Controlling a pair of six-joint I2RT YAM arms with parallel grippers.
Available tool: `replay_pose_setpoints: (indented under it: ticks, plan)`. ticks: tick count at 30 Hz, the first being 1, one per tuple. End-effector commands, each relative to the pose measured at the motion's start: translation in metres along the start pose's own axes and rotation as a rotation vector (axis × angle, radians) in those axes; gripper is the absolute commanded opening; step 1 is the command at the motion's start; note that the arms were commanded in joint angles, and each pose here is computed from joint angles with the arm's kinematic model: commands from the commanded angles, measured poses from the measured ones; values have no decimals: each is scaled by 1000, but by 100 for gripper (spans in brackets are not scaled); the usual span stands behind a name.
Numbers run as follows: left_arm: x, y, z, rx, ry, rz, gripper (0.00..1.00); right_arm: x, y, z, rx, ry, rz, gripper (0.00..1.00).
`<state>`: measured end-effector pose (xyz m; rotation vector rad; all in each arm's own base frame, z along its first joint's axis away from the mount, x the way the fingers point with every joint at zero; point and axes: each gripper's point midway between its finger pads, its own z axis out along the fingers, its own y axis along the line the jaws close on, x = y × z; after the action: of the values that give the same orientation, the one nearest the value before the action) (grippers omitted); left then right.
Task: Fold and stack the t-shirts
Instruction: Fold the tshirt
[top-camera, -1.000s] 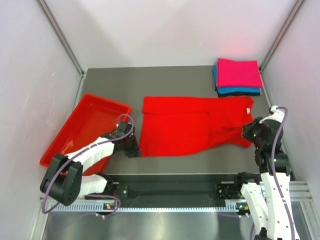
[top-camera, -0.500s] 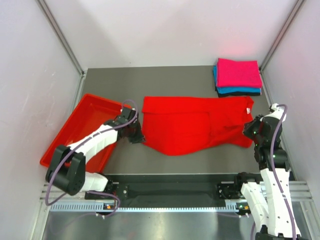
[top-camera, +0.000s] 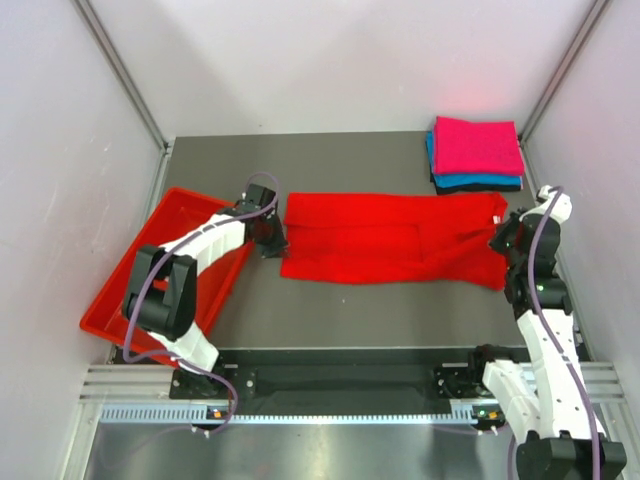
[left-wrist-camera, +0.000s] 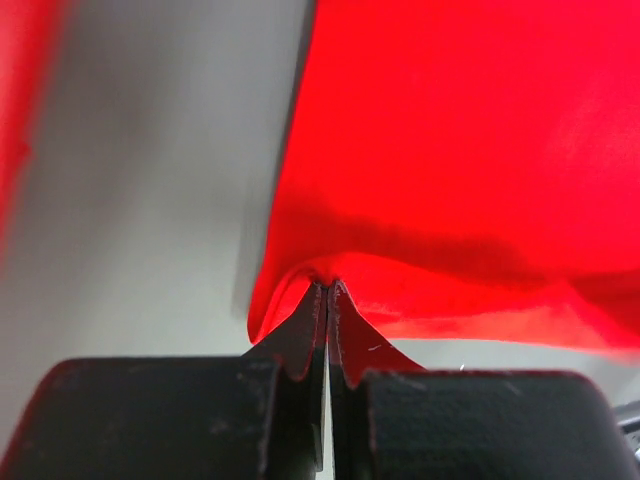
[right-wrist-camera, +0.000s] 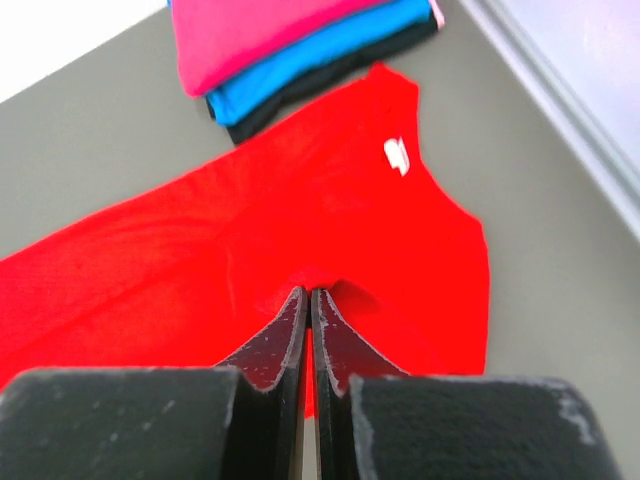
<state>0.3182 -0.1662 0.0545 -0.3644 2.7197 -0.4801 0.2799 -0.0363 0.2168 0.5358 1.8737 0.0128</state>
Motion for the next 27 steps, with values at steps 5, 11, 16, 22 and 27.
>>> replay_pose_setpoints:
  ticks: [5, 11, 16, 22, 27]
  plan:
    - [-54, -18, -1, 74, -87, 20, 0, -60, 16, 17, -27, -186, -34, 0]
    - [-75, -21, 8, 72, -111, 34, 0, -55, 24, 40, -52, -173, -42, 0]
    - [-77, -17, 15, 54, -100, 26, 0, -52, 20, 53, -22, -161, -45, 0]
    - [-81, -4, 23, 1, -95, 10, 0, -52, 15, 63, 2, -148, -51, 0]
    - [-86, 1, 26, -17, -100, 9, 0, -58, 14, 68, 8, -162, -44, 0]
